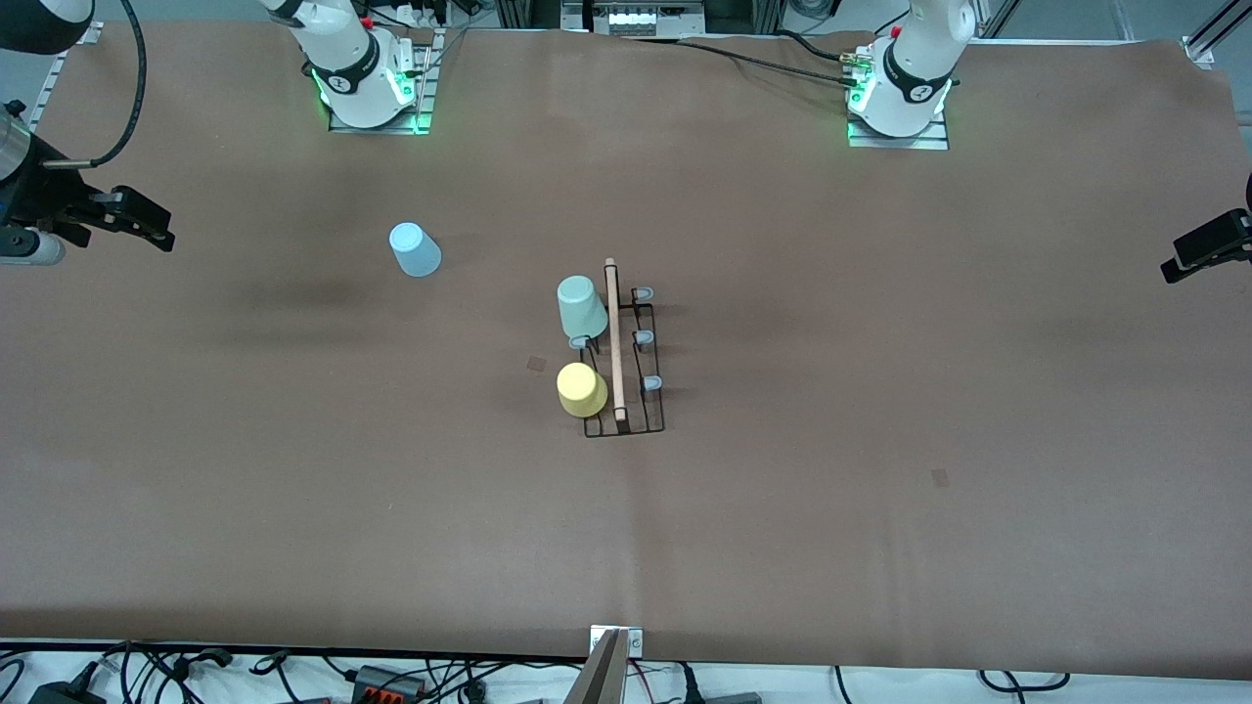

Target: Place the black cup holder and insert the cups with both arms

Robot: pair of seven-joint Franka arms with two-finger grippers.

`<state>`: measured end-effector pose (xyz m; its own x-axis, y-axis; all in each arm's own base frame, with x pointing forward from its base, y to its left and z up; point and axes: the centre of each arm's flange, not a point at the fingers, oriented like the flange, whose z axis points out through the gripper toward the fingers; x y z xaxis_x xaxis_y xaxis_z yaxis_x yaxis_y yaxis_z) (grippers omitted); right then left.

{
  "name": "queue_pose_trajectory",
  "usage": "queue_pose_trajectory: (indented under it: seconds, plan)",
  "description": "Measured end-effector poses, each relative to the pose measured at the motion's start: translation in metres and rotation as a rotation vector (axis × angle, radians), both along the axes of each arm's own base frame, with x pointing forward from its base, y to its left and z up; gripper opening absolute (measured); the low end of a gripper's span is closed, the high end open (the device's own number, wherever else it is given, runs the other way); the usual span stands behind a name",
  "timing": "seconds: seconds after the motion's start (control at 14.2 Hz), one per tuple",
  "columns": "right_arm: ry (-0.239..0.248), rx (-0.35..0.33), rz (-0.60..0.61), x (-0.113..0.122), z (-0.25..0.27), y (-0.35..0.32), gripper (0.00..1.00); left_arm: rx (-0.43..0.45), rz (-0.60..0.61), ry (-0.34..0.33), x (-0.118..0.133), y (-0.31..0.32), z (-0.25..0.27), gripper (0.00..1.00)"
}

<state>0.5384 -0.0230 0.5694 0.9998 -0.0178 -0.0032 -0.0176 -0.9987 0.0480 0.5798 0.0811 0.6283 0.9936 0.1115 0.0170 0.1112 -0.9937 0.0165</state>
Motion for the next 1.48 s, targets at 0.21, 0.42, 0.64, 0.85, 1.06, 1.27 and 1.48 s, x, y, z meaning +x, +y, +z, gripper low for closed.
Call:
queue_pose_trajectory:
  seconds: [0.21,0.42,0.64,0.85,1.06,1.27,1.48]
  plan:
    - [-0.020,0.023,-0.010,0.0044,-0.0017,-0.0021,1.00,0.000,0.000,0.000,0.0000,0.0000,0.0000,1.00]
    - [-0.027,0.023,-0.013,0.0061,0.0007,-0.0043,1.00,0.000,0.000,0.000,0.0000,0.0000,0.0000,1.00]
    - [-0.026,0.023,-0.002,0.0063,0.0005,-0.0043,1.00,0.000,0.000,0.000,0.0000,0.0000,0.0000,1.00]
    - [-0.023,0.024,-0.003,0.0060,0.0003,-0.0043,1.00,0.000,0.000,0.000,0.0000,0.0000,0.0000,1.00]
    - [-0.022,0.024,-0.003,0.0060,0.0003,-0.0043,1.00,0.000,0.000,0.000,0.0000,0.0000,0.0000,1.00]
    - [-0.021,0.025,-0.001,0.0060,-0.0001,-0.0033,1.00,0.000,0.000,0.000,0.0000,0.0000,0.0000,1.00]
    - [-0.018,0.025,0.002,0.0059,-0.0003,-0.0013,1.00,0.000,0.000,0.000,0.0000,0.0000,0.0000,1.00]
